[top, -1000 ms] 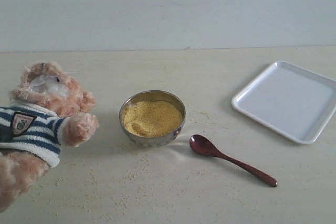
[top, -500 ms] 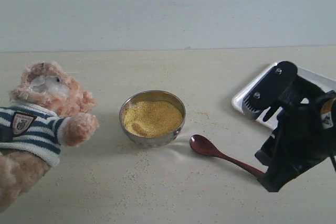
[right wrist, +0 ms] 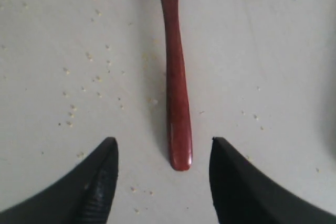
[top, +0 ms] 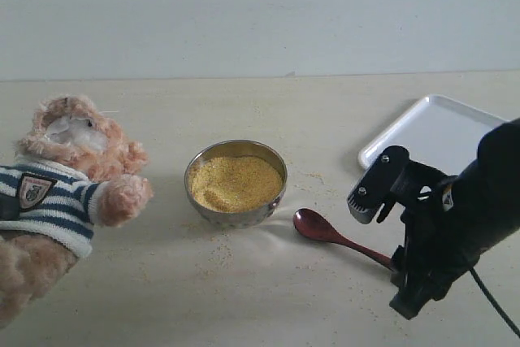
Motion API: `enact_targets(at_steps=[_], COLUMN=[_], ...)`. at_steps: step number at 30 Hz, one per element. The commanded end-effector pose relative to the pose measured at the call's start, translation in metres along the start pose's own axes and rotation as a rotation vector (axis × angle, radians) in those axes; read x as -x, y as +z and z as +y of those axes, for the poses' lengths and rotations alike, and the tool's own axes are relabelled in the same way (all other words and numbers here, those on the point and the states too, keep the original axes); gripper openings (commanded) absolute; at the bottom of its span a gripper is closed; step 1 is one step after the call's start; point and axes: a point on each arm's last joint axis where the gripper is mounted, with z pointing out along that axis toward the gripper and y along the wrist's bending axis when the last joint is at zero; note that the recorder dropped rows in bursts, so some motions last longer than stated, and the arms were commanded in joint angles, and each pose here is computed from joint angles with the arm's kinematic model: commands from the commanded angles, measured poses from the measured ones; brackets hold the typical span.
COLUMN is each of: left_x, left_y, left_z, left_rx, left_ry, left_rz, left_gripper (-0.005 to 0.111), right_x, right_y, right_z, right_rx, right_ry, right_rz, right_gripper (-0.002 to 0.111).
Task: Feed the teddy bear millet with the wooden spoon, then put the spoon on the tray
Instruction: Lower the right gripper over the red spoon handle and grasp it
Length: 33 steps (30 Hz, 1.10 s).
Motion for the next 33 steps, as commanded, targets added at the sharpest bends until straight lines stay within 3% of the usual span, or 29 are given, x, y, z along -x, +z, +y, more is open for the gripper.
enact_targets(at_steps=[1, 16, 33], left_x=[0.003, 0.003, 0.003], left_y=[-0.001, -0.001, -0.001], left_z=[-0.002, -0.002, -0.002], left_rx=[-0.023, -0.021, -0.02], left_ry=[-0.008, -0.008, -0.008], left_rz=[-0.02, -0.02, -0.021], left_gripper=[0.005, 0.005, 0.005], right_x=[0.013, 0.026, -0.01], right_y=[-0.001, 0.025, 0.029], right_z=[-0.01, -0.019, 0.001], right_rx=[0.029, 0.064, -0.112], right_ry=[0.013, -0.049, 0.038], right_rz=[0.054, 0.174, -0.228], right_gripper=[0.053, 0.053, 0.053])
